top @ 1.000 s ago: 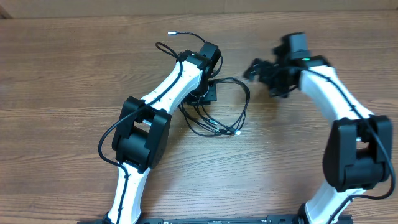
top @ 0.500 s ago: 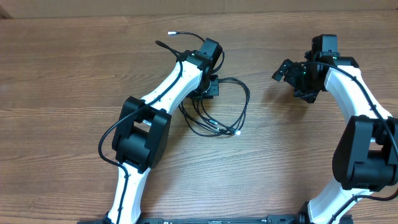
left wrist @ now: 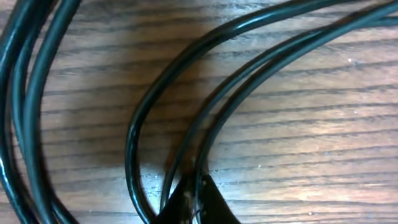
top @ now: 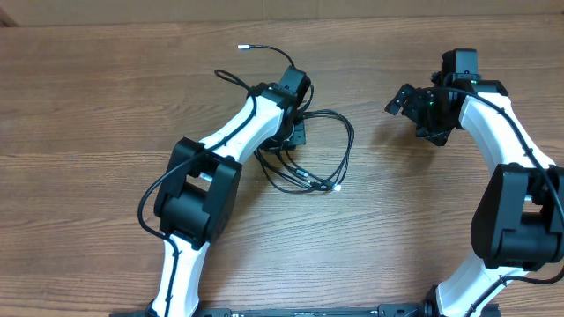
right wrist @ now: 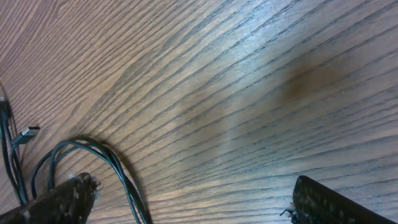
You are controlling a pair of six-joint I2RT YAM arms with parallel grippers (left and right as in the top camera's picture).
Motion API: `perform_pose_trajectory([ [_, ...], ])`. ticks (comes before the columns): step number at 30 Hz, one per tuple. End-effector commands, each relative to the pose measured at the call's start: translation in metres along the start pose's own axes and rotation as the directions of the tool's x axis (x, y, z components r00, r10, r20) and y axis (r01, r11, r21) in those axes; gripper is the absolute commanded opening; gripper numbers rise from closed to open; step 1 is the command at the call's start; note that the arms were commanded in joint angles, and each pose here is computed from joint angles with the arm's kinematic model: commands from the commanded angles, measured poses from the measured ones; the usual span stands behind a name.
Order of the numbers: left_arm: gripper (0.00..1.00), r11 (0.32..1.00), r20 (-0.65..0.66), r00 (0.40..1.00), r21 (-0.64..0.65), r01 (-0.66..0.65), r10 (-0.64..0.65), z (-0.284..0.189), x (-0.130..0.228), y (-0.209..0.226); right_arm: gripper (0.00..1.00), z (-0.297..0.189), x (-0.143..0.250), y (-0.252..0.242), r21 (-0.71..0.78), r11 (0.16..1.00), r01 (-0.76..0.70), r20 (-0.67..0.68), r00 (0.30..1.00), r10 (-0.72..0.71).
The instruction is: Untangle cables
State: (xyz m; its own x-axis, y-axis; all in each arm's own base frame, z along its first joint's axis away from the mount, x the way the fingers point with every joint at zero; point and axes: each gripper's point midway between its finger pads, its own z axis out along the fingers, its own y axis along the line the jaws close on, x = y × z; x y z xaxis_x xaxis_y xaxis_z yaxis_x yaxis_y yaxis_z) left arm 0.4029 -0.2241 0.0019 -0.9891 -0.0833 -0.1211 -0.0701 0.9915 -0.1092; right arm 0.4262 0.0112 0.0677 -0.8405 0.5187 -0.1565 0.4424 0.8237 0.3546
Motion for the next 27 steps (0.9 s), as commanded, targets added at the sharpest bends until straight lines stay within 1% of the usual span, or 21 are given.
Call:
perform_pose_trajectory([
  [1, 0.04, 0.999, -0.057, 0.998, -0.028, -0.038, 0.037, 0.011, 0.02, 0.006, 1.0, -0.012, -0.008, 0.007, -0.011, 1.0, 0.011, 0.04, 0.999, -0.011],
  [7, 0.04, 0.997, -0.009, 0.997, 0.001, -0.08, 0.08, -0.029, 0.011, 0.003, 1.0, -0.012, -0.008, 0.007, -0.011, 1.0, 0.011, 0.04, 0.999, -0.011],
  [13, 0.04, 0.996, 0.032, 0.996, 0.04, -0.083, 0.081, -0.078, 0.014, 0.001, 1.0, -0.012, -0.008, 0.007, -0.011, 1.0, 0.011, 0.04, 0.999, -0.011],
  [15, 0.04, 0.996, 0.035, 0.996, 0.041, -0.083, 0.081, -0.086, 0.016, 0.002, 1.0, -0.012, -0.008, 0.007, -0.011, 1.0, 0.011, 0.04, 0.999, -0.011],
  [20, 0.04, 0.996, 0.005, 0.997, 0.026, -0.081, 0.08, -0.092, 0.025, 0.007, 1.0, -0.012, -0.008, 0.007, -0.011, 1.0, 0.011, 0.04, 0.999, -0.011],
  [25, 0.04, 0.995, -0.003, 0.997, -0.061, -0.08, 0.08, -0.092, 0.028, 0.024, 1.0, -0.012, -0.008, 0.007, -0.011, 1.0, 0.011, 0.04, 0.999, -0.011],
  [27, 0.04, 0.995, -0.006, 0.997, -0.061, -0.08, 0.079, -0.092, 0.028, 0.024, 1.0, -0.012, -0.008, 0.007, -0.011, 1.0, 0.011, 0.04, 0.999, -0.011],
])
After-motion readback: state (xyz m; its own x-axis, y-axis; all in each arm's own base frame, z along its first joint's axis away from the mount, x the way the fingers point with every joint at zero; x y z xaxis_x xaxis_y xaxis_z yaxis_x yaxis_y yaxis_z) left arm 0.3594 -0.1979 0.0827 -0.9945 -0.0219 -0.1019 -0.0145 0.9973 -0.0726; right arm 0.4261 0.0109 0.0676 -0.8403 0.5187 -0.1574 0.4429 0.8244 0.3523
